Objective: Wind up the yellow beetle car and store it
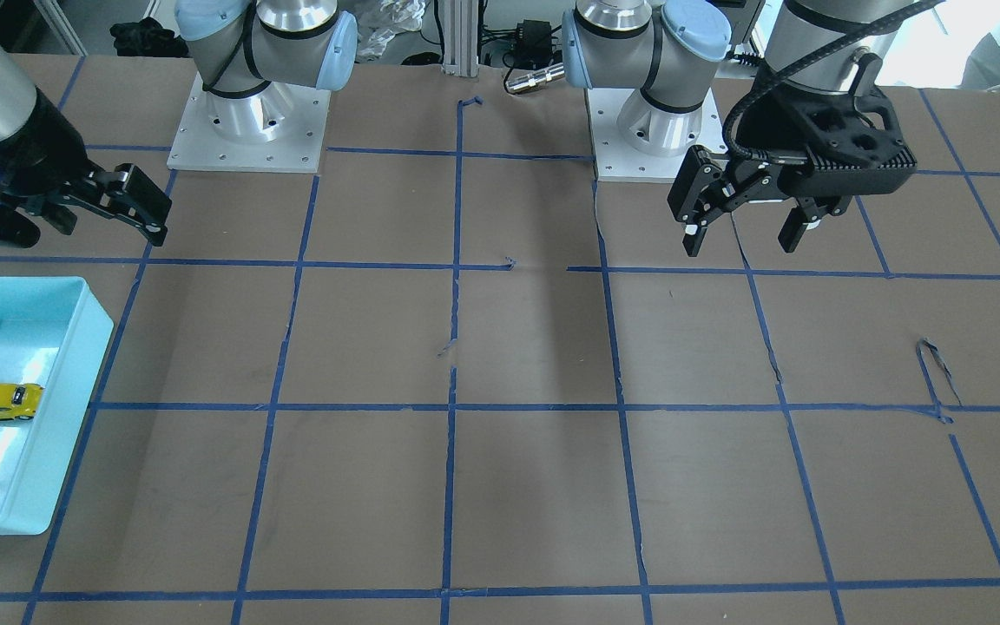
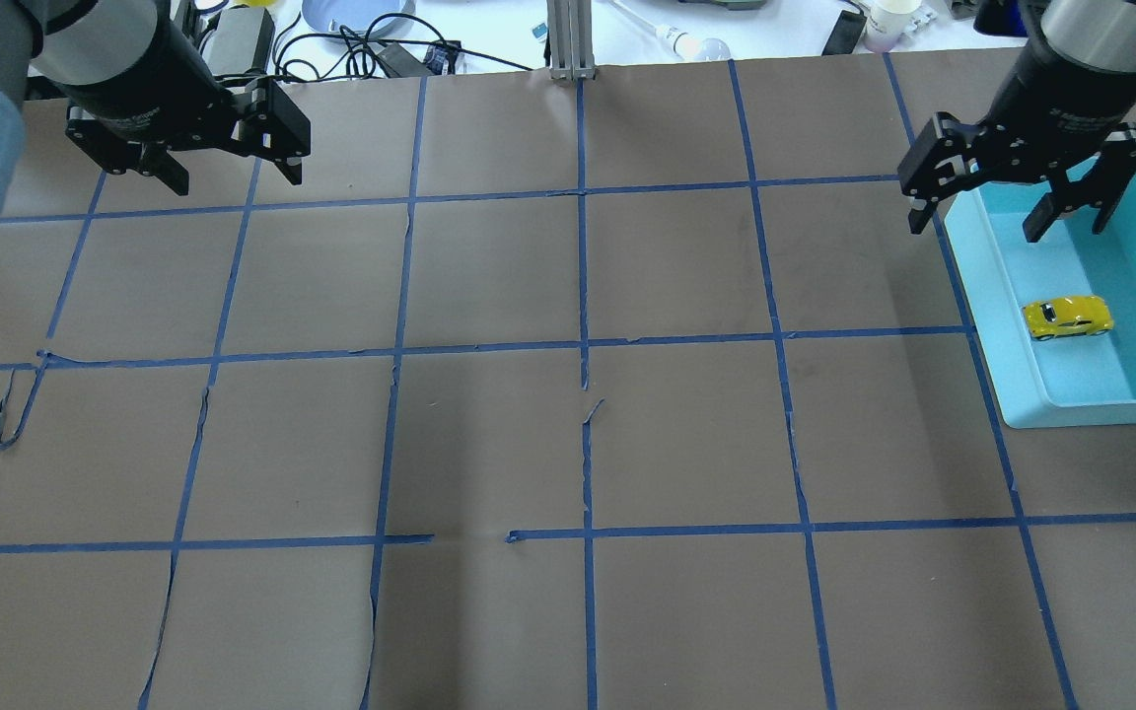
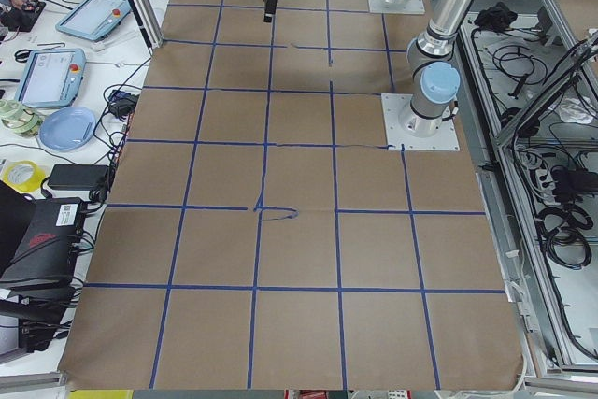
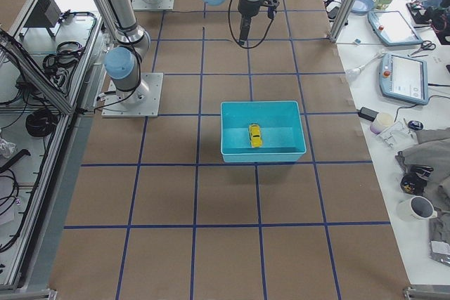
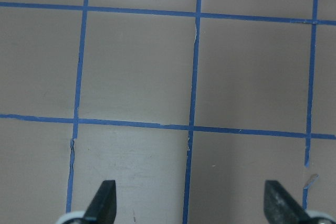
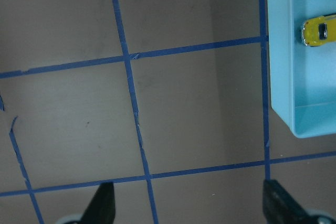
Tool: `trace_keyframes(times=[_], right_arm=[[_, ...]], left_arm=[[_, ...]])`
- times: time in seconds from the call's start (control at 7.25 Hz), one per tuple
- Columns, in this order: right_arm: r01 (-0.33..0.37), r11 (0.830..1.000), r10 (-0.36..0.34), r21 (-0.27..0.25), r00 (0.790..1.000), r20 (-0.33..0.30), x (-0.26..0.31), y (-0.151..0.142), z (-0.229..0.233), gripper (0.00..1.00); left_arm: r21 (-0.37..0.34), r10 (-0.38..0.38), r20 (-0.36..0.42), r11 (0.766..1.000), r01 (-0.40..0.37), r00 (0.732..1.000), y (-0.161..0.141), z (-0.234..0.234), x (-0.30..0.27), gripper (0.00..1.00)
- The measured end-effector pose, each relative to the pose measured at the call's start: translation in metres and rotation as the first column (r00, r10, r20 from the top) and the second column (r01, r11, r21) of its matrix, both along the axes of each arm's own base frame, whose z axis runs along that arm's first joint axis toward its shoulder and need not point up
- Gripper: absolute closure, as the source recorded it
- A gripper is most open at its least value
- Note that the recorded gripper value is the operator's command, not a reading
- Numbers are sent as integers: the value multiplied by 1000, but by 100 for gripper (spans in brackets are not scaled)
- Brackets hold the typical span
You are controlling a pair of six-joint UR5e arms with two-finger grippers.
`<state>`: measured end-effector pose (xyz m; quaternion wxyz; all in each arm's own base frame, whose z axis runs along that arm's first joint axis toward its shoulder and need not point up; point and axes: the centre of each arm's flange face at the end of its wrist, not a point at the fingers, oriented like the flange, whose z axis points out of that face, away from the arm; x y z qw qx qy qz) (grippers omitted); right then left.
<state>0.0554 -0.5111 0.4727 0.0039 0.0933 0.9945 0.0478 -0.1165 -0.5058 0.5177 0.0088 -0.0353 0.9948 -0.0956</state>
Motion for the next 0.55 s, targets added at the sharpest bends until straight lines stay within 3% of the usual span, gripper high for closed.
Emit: trace_keyframes(times=[0.14,0.55], right_arm=[[26,1000,-26,-13,1000,-5,18,1,0,0],[-5,1000,5,-4,1000,-7,50,7,-9,0]], left_arm=[[1,-1,-3,1000,1,1000,0,0,0,0],[2,-3,-2,1000,3,1000,0,-1,-2,0]])
